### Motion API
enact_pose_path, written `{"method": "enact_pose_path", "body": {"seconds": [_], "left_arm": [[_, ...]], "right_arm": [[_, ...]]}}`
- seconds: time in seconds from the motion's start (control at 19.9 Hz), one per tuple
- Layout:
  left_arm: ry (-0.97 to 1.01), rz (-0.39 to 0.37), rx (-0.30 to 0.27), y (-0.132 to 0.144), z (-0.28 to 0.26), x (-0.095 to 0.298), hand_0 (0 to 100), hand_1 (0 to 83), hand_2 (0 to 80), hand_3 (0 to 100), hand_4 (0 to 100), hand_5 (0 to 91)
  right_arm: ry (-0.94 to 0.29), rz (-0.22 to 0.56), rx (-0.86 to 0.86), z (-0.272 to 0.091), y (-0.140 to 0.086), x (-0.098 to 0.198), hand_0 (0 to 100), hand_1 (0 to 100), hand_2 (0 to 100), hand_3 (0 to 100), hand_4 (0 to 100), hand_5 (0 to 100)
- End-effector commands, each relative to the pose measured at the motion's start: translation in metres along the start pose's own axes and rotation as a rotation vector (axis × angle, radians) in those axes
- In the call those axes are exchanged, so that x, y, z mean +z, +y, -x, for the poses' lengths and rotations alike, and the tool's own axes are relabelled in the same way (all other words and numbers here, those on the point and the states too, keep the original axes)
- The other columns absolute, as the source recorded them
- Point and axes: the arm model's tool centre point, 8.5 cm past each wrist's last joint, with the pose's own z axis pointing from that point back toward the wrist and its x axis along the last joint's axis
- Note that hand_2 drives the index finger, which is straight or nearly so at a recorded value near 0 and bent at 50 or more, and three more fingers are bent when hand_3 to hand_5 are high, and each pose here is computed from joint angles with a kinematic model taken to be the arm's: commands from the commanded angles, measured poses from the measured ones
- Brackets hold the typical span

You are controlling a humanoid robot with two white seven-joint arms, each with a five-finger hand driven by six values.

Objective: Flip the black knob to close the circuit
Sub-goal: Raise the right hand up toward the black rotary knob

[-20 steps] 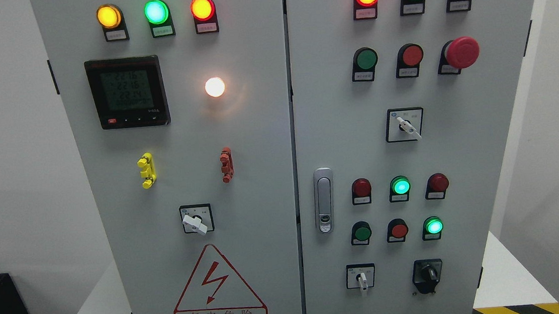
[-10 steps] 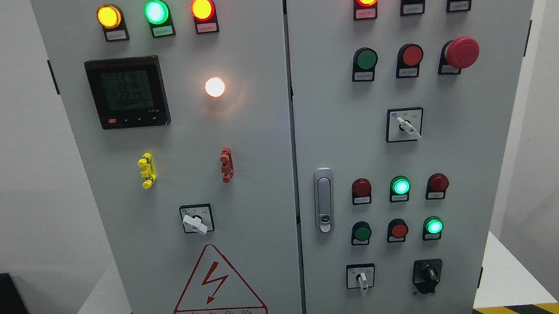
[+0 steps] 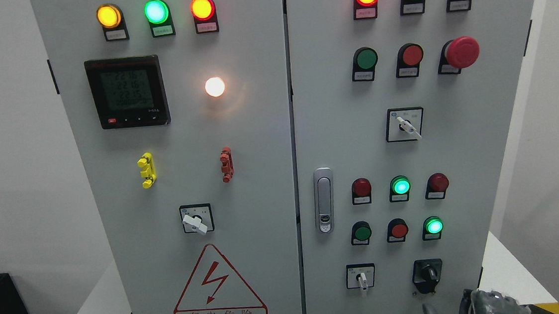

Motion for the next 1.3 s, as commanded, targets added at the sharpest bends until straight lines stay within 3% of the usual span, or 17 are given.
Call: {"method": "enact_pose_path", "body": {"seconds": [0.0,0.25,0.4,1.25], "left_arm": [[0.019,0.007,-0.041,0.0,0.007,0.002,0,0.0,0.0,0,0,0.0],[0.019,0.007,-0.041,0.0,0.007,0.002,0,0.0,0.0,0,0,0.0],[0.019,0.007,-0.041,0.0,0.007,0.002,0,0.0,0.0,0,0,0.0],[0.019,0.007,-0.041,0.0,0.007,0.002,0,0.0,0.0,0,0,0.0]], "right_arm": [[-0.003,-0.002,0.013,-0.004,0.0,-0.009,0,20,77,94,76,75],[-0.004,-0.016,0.02,-0.006,0.0,-0.014,0,6,77,94,76,75],[-0.007,-0.012,0.025,-0.008,-0.001,-0.016,0,3,76,94,76,75],[0.017,-0.03,0.063,-0.006,0.003,-0.03,0,4,77,93,76,74]]}}
